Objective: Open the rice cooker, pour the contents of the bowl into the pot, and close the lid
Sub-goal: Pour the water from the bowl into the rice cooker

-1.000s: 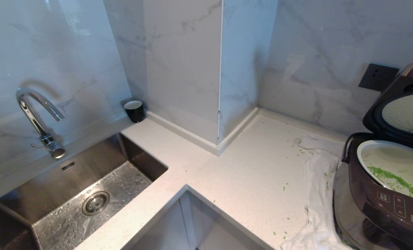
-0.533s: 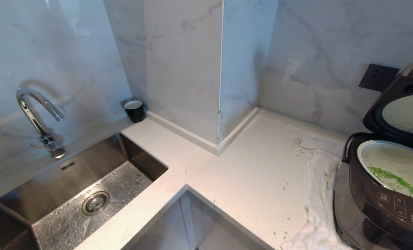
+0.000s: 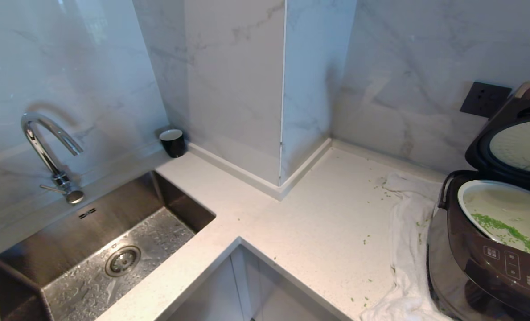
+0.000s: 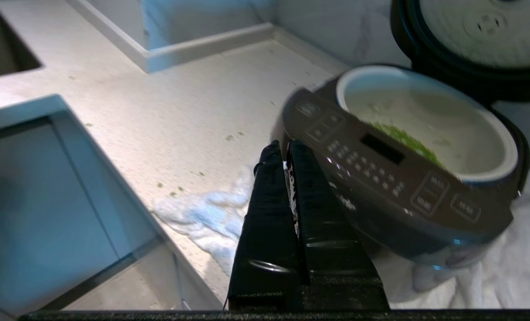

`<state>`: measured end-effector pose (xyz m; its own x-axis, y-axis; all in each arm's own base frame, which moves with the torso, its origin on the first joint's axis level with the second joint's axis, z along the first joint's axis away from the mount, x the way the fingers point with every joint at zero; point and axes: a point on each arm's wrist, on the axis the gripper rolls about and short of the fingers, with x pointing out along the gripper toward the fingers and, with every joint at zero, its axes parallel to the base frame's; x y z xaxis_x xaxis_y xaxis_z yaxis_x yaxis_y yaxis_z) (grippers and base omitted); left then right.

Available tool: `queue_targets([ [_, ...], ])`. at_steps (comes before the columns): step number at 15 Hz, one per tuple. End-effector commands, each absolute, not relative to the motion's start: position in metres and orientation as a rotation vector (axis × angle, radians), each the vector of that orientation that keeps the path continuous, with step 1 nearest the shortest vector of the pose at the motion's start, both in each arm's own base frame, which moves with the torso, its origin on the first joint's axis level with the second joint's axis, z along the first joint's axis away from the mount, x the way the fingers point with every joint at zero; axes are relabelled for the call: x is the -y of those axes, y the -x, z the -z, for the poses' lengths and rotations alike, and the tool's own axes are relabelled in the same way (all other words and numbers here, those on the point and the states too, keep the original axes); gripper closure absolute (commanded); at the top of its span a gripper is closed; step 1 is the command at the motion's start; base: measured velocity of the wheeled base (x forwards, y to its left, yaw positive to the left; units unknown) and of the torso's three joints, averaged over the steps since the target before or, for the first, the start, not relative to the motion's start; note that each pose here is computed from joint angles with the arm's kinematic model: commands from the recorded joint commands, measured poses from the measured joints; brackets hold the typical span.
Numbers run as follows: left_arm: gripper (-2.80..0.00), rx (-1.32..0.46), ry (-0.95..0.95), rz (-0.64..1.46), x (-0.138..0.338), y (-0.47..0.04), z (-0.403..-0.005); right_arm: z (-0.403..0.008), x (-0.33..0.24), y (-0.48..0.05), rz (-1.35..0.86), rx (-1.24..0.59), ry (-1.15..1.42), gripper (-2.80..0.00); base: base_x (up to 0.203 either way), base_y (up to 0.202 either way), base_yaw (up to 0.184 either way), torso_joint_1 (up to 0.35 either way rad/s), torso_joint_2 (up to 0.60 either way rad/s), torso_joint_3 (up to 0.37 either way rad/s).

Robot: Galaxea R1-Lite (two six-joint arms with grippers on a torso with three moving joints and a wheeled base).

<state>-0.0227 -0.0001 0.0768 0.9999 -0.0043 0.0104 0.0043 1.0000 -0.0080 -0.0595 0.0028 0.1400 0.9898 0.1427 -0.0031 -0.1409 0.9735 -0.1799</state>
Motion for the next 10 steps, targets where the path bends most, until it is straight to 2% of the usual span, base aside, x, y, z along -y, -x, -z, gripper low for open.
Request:
queue_targets([
  [1, 0.00, 0.008, 0.008, 0.005, 0.000, 0.022, -0.076, -0.120, -0.002, 0.053, -0.112, -0.015, 0.182, 0.00, 0.000, 0.000, 0.000, 0.000, 0.00, 0.000],
  [5, 0.00, 0.008, 0.009, 0.005, 0.000, 0.022, -0.076, -0.082, 0.000, 0.025, -0.023, 0.035, 0.186, 0.00, 0.000, 0.000, 0.000, 0.000, 0.00, 0.000],
  [10, 0.00, 0.009, 0.009, 0.005, 0.000, 0.022, -0.076, -0.081, 0.000, 0.023, 0.006, 0.061, 0.133, 0.00, 0.000, 0.000, 0.000, 0.000, 0.00, 0.000],
])
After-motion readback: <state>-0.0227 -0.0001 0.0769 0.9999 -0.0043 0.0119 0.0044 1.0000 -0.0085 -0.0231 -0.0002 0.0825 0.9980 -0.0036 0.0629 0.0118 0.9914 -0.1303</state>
